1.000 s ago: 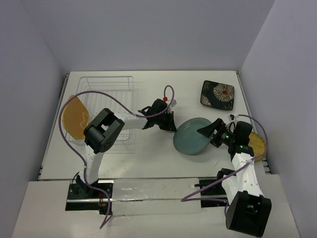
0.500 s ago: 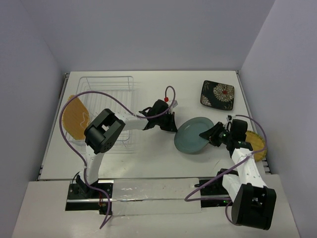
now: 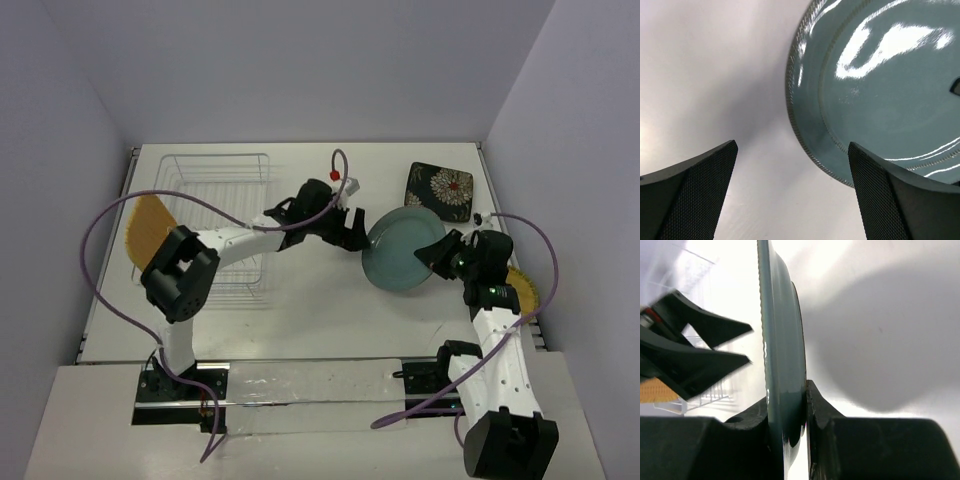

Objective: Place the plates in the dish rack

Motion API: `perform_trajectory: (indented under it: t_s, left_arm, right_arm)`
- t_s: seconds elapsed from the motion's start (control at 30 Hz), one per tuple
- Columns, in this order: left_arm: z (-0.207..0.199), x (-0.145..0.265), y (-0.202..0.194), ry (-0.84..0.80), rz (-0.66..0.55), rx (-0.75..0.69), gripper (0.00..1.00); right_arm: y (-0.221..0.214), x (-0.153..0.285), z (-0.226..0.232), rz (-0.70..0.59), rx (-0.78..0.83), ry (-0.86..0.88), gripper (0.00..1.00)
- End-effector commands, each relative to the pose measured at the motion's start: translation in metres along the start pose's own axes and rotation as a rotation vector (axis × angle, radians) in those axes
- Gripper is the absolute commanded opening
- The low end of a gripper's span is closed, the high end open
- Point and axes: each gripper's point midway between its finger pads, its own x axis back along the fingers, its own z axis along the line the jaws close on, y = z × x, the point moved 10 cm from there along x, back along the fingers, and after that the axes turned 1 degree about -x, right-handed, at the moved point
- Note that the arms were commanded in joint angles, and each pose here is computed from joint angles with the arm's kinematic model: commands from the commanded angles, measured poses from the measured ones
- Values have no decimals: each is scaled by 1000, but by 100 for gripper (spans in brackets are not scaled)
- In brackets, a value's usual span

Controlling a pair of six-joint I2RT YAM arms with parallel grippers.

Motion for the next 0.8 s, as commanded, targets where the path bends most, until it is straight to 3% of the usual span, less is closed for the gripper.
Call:
perform_trajectory:
  t_s: [0.0,0.1,0.2,0.33,0.53,0.77]
  left_arm:
    - [-26,64,83,-62,-247,-267,99]
    - [-31,90,100,-86,-260,-441,99]
    - [-41,122,117,-97,-310,-707,99]
    - [-59,152,140,-113,-419,-856,99]
    - [-62,152,116,-419,-164,-1114,99]
    - [-57,156,96,-504,-22,-1115,99]
  right_arm:
    - [42,29,60,-159,276,319,0]
    - [43,33,70,-89,361,430,0]
    - [42,29,79,-64,457,476,0]
    - [31,19,96,-38,605,528,0]
    - [31,8,117,42,777,727,0]
    - [26,2,130,105,944,937,0]
